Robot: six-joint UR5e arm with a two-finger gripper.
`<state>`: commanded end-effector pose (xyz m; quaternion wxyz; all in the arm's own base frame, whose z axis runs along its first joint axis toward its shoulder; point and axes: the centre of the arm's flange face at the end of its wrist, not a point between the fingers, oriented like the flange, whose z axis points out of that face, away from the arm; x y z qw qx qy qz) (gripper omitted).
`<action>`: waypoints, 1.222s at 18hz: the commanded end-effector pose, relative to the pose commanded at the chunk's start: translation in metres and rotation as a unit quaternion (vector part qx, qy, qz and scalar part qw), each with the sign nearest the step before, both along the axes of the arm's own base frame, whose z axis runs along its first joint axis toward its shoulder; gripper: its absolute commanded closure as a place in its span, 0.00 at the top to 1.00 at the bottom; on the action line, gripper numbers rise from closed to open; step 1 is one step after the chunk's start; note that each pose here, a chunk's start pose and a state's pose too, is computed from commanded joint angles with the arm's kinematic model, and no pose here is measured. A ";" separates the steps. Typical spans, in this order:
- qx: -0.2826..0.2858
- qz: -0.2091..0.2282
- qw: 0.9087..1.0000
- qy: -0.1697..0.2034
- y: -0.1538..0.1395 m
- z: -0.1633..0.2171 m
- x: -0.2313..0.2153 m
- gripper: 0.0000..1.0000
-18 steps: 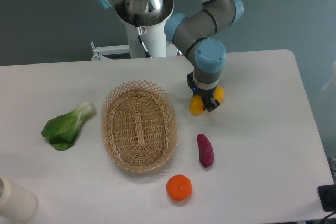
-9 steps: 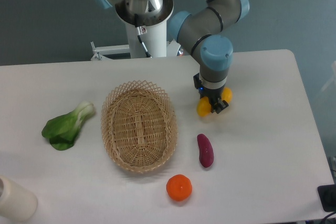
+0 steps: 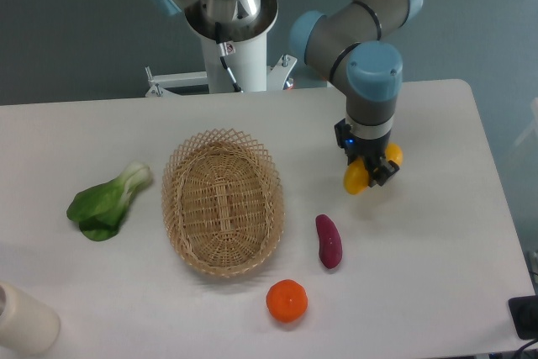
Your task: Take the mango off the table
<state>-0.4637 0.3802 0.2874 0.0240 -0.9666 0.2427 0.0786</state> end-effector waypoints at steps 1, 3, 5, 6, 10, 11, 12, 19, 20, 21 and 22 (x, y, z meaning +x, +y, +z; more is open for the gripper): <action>0.012 0.005 1.000 -0.004 -0.002 0.005 -0.007 0.34; 0.017 0.009 1.000 -0.014 -0.002 0.020 -0.018 0.34; 0.015 0.010 1.000 -0.021 0.003 0.033 -0.028 0.34; 0.016 0.010 1.000 -0.018 0.005 0.038 -0.031 0.34; 0.016 0.008 1.000 -0.009 0.010 0.045 -0.040 0.34; 0.017 0.008 1.000 -0.007 0.011 0.047 -0.041 0.34; 0.018 0.008 1.000 -0.006 0.011 0.048 -0.041 0.34; 0.012 0.009 1.000 -0.007 0.012 0.042 -0.039 0.34; 0.011 0.009 1.000 -0.007 0.011 0.042 -0.039 0.34; 0.012 0.009 1.000 -0.007 0.011 0.042 -0.039 0.34; 0.012 0.010 1.000 -0.007 0.012 0.042 -0.039 0.34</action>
